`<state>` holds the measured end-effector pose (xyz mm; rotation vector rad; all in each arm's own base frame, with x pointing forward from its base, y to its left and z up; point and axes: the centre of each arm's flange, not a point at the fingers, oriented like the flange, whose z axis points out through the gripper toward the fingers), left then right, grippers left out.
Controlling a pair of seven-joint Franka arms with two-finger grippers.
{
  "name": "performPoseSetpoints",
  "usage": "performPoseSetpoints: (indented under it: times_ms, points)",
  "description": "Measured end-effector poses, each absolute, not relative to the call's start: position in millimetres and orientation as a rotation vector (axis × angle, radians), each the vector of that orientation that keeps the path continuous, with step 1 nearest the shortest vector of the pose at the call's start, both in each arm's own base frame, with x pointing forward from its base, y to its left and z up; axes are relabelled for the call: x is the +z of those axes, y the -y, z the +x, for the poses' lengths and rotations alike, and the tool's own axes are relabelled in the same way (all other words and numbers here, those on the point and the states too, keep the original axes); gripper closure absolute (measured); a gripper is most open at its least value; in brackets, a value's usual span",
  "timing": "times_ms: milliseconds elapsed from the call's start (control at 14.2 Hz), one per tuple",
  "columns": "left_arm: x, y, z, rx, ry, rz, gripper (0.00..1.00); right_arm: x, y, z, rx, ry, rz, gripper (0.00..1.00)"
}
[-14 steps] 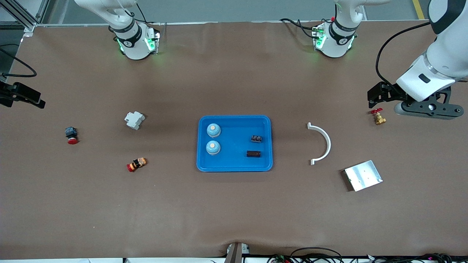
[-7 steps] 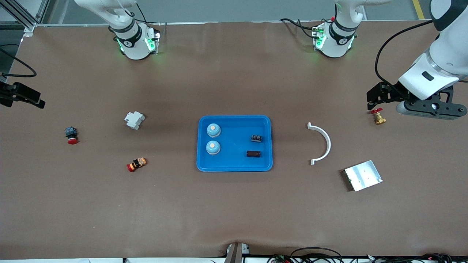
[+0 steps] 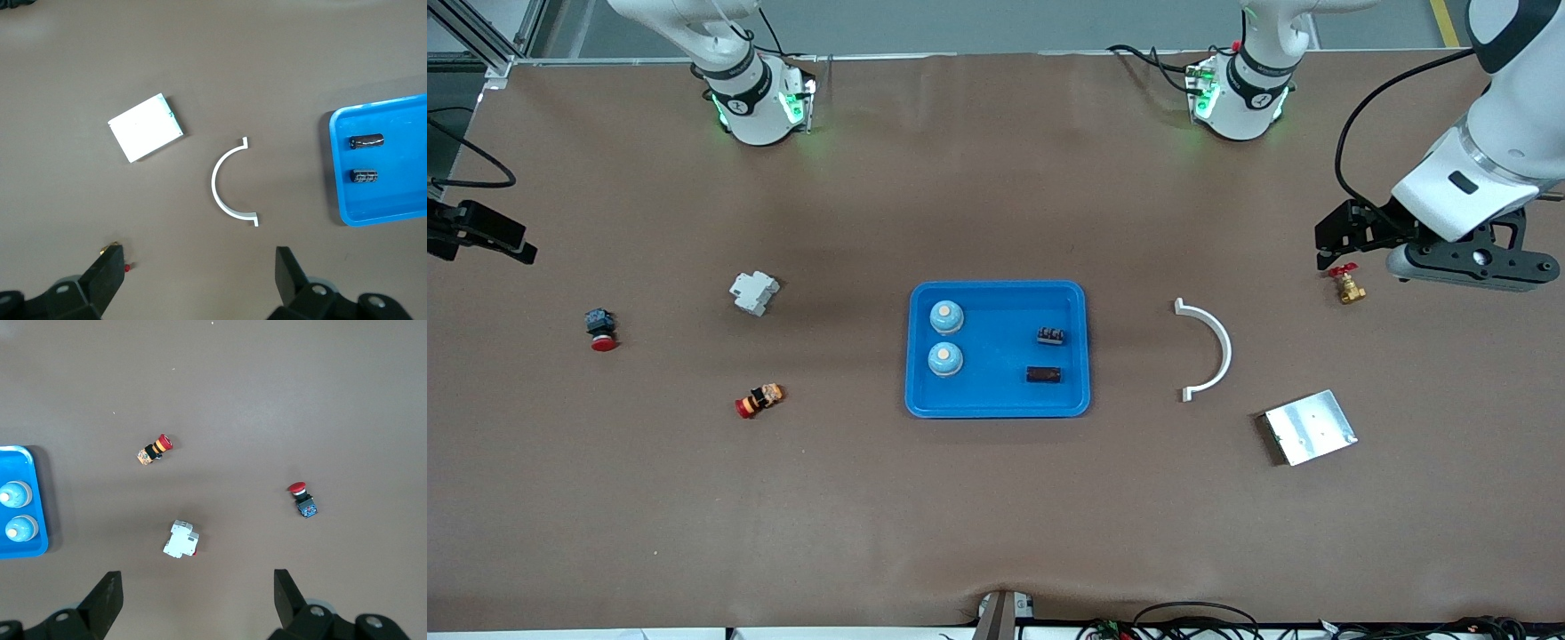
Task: Place electrolytic capacitor and blue bell in tray
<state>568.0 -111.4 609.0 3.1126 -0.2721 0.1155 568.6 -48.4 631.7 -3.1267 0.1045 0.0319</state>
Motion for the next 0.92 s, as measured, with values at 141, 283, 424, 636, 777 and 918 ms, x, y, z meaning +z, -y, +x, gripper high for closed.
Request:
performPoseSetpoints:
  times_ms: [141,283,424,636,777,918]
  points:
    - [609.6,113.1,567.7,0.117,0.277,3.112,0.00,631.7,48.4,568.6,0.032,-0.105,-3.127,0.00]
    - [609.6,113.1,567.7,0.117,0.277,3.112,0.00,631.7,48.6,568.6,0.032,-0.105,-3.127,0.00]
    - [609.6,113.2,567.7,0.117,0.277,3.112,0.00,631.7,49.3,568.5,0.032,-0.107,-3.127,0.00]
    - [609.6,112.8,567.8,0.117,0.276,3.112,0.00,631.7,49.3,568.5,0.032,-0.107,-3.127,0.00]
    - [609.5,111.4,568.1,0.117,0.272,3.112,0.00,631.7,49.3,568.5,0.032,-0.107,-3.127,0.00]
    - [609.5,110.7,568.2,0.117,0.270,3.112,0.00,631.7,49.3,568.5,0.032,-0.107,-3.127,0.00]
